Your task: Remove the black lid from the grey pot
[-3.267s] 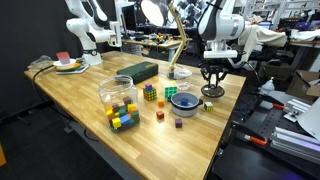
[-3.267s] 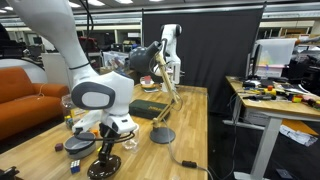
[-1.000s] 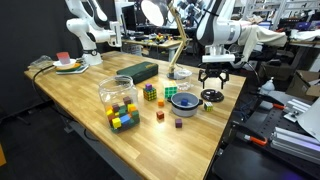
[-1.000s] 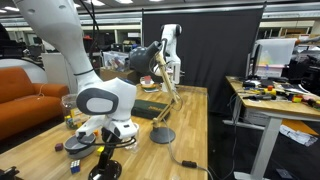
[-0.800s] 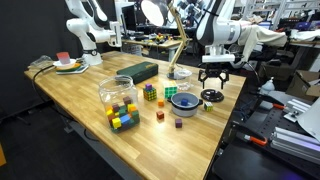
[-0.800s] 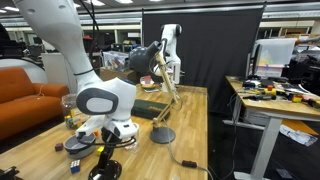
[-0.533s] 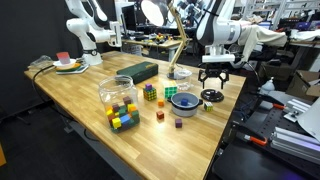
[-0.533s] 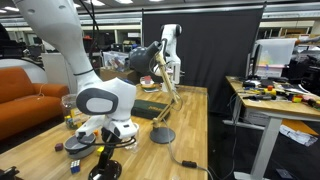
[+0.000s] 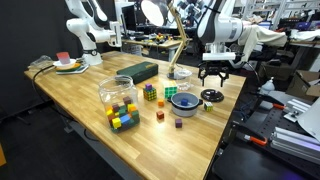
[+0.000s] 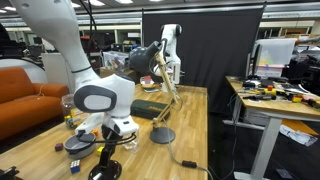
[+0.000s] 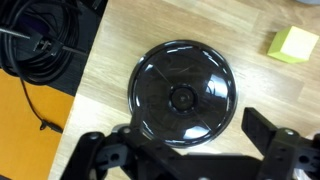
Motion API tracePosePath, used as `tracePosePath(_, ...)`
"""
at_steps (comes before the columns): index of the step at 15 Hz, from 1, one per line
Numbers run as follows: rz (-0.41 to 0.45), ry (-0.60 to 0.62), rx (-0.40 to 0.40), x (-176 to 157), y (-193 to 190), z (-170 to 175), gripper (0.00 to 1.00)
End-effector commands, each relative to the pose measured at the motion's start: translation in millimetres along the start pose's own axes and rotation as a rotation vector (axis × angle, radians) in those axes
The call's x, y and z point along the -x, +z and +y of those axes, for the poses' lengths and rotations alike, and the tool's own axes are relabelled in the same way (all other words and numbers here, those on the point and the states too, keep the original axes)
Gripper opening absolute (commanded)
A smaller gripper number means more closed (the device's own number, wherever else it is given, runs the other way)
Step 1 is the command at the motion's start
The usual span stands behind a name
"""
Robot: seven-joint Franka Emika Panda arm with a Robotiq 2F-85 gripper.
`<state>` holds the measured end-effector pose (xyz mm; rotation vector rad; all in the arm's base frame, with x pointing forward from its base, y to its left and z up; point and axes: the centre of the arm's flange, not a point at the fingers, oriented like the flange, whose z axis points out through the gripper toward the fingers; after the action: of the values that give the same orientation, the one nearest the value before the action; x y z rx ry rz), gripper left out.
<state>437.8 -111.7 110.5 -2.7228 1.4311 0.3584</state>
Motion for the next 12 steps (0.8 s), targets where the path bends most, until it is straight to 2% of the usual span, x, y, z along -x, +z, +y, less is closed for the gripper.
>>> tracePosePath(1, 0.027, -0.036, -0.007, 17, -14, 10, 1.0)
tracePosePath(7, 0.085, -0.233, 0.059, 52, -43, 16, 1.0)
tracePosePath(12, 0.121, -0.417, 0.06, 83, -65, 13, 1.0)
